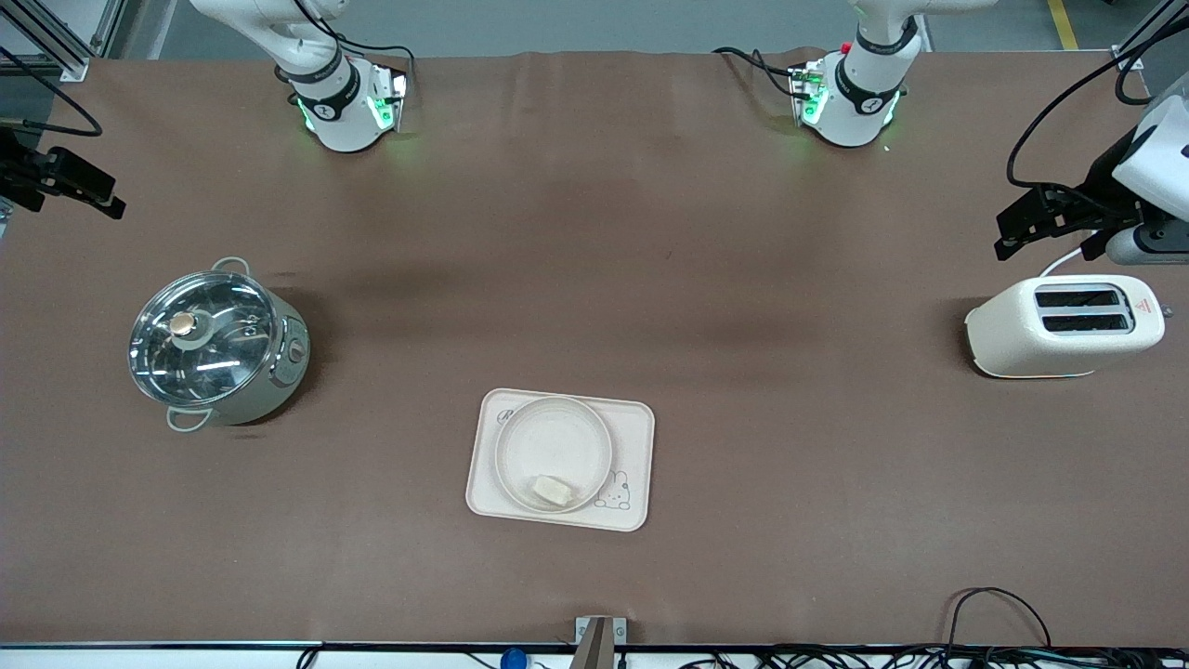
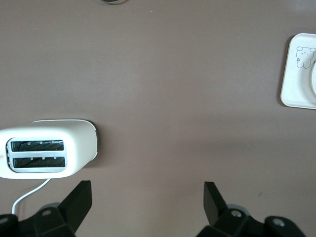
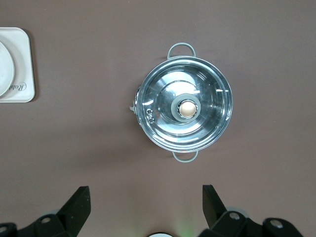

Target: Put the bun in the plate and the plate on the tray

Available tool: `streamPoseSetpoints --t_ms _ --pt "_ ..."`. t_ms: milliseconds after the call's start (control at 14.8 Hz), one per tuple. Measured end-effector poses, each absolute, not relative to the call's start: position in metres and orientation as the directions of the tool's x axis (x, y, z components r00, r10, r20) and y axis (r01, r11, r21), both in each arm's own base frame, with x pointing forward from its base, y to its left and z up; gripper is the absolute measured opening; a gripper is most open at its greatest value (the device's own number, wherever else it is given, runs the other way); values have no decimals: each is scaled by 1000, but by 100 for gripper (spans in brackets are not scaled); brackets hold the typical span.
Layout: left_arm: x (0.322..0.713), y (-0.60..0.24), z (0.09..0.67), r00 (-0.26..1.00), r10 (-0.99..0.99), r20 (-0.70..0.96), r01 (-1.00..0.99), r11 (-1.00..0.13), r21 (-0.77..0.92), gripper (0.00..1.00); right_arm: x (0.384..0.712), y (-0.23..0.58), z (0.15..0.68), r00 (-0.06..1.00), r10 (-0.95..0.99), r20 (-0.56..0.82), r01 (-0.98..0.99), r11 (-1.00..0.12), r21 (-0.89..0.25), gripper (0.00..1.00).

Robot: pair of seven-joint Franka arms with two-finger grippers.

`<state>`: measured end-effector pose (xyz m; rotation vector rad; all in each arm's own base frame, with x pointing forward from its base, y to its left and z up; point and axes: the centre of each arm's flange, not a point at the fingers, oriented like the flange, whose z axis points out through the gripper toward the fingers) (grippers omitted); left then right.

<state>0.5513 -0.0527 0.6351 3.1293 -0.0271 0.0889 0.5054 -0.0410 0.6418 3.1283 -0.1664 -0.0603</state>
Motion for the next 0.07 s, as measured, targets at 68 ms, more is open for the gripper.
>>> streamPoseSetpoints --t_ms 68 --pt "551 -53 635 998 -17 57 -18 -1000 10 100 505 -41 641 994 -106 -39 -105 -994 10 100"
